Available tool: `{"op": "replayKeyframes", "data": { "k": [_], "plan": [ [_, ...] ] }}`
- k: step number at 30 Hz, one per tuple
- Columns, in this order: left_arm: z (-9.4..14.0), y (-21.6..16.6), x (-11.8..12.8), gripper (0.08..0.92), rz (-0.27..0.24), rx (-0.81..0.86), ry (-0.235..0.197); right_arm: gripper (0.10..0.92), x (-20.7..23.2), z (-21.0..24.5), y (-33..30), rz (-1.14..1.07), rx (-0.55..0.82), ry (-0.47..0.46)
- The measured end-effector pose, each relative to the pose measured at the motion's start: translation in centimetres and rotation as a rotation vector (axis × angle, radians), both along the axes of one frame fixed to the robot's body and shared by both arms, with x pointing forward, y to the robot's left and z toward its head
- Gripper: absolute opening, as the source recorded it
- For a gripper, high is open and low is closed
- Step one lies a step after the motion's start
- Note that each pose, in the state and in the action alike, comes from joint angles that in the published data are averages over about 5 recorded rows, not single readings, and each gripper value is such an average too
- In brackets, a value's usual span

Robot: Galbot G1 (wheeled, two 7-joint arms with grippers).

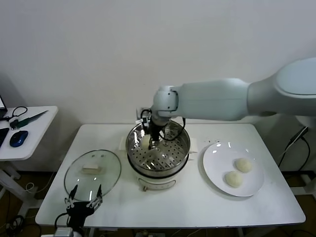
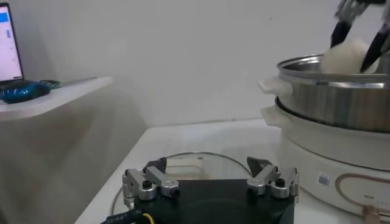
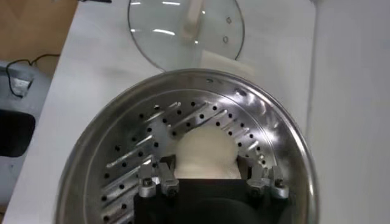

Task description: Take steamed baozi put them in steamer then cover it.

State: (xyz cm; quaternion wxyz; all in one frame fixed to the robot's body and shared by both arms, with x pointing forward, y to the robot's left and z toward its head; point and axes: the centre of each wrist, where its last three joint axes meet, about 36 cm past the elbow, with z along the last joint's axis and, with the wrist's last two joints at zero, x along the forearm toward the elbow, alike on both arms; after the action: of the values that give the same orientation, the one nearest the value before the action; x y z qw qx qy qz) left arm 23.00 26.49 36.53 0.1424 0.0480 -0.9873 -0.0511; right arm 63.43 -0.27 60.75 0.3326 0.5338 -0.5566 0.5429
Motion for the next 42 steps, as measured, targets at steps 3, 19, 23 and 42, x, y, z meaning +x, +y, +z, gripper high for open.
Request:
{"op": "replayKeyframes", "data": {
  "k": [3,19,23,42],
  "plan": [
    [0.0,0.0,0.0,0.823,-0.001,0.001,0.0,0.67,0.2,-1.3,0.7,-0.007,-0.001,0.001],
    [0.4,0.0,0.3,0.823,0.0,0.001,-0.002,0.822,1.2,1.3,-1.8,0.014,0.027,0.002],
    [0.5,0.1,0.3,0.823,0.0,0.003,-0.003,0.823,1.5,4.7,-6.3,0.018,0.026,0.005],
    [1.1,-0.4,0.6,0.823,-0.002,-0.013,-0.015,0.823,-5.0,0.2,-36.6,-0.166,-0.028,0.117]
  ]
}}
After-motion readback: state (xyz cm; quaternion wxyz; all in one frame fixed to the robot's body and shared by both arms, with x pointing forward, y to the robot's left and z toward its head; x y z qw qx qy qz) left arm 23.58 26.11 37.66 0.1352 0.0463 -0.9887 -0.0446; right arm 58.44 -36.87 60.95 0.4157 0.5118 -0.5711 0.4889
